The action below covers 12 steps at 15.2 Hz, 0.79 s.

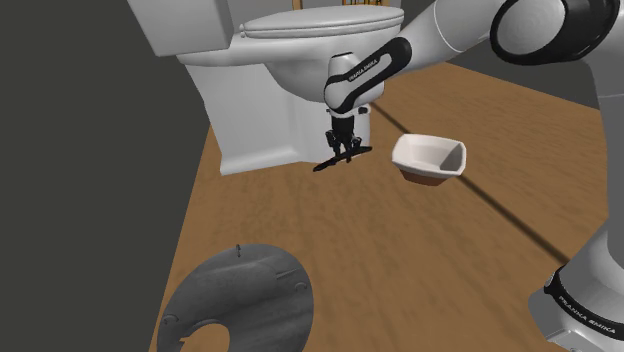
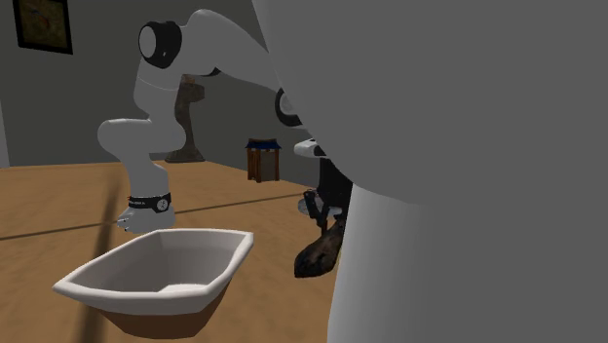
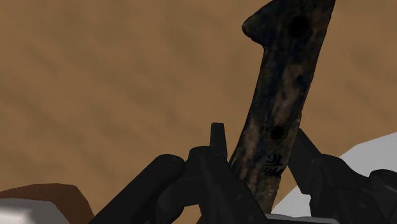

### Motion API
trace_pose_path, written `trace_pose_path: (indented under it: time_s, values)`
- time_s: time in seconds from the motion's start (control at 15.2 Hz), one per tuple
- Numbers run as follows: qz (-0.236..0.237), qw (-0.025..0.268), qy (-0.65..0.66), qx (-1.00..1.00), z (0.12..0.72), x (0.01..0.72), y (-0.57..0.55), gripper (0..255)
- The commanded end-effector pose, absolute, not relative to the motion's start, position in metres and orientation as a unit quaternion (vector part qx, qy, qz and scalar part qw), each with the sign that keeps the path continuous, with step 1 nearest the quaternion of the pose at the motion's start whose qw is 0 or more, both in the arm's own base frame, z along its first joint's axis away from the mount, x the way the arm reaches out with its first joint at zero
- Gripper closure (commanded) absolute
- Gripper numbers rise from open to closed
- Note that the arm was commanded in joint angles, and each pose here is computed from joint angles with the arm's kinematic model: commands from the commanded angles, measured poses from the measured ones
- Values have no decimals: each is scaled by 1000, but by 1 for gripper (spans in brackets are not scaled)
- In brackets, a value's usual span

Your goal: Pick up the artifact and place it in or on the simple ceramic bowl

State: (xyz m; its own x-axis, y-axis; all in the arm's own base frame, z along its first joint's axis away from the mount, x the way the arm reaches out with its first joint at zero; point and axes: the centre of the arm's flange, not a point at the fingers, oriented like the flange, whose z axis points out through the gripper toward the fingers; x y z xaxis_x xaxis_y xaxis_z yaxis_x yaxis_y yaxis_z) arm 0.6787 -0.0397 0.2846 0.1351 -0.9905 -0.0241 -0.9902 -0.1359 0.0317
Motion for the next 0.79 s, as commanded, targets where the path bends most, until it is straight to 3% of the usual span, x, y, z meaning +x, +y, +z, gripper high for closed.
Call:
trace_pose_path:
  time_s: [0.0, 0.73]
  values:
    - [-13, 0, -657, 753, 302, 682, -41, 255]
    - [-13, 0, -657, 753, 360, 682, -41, 255]
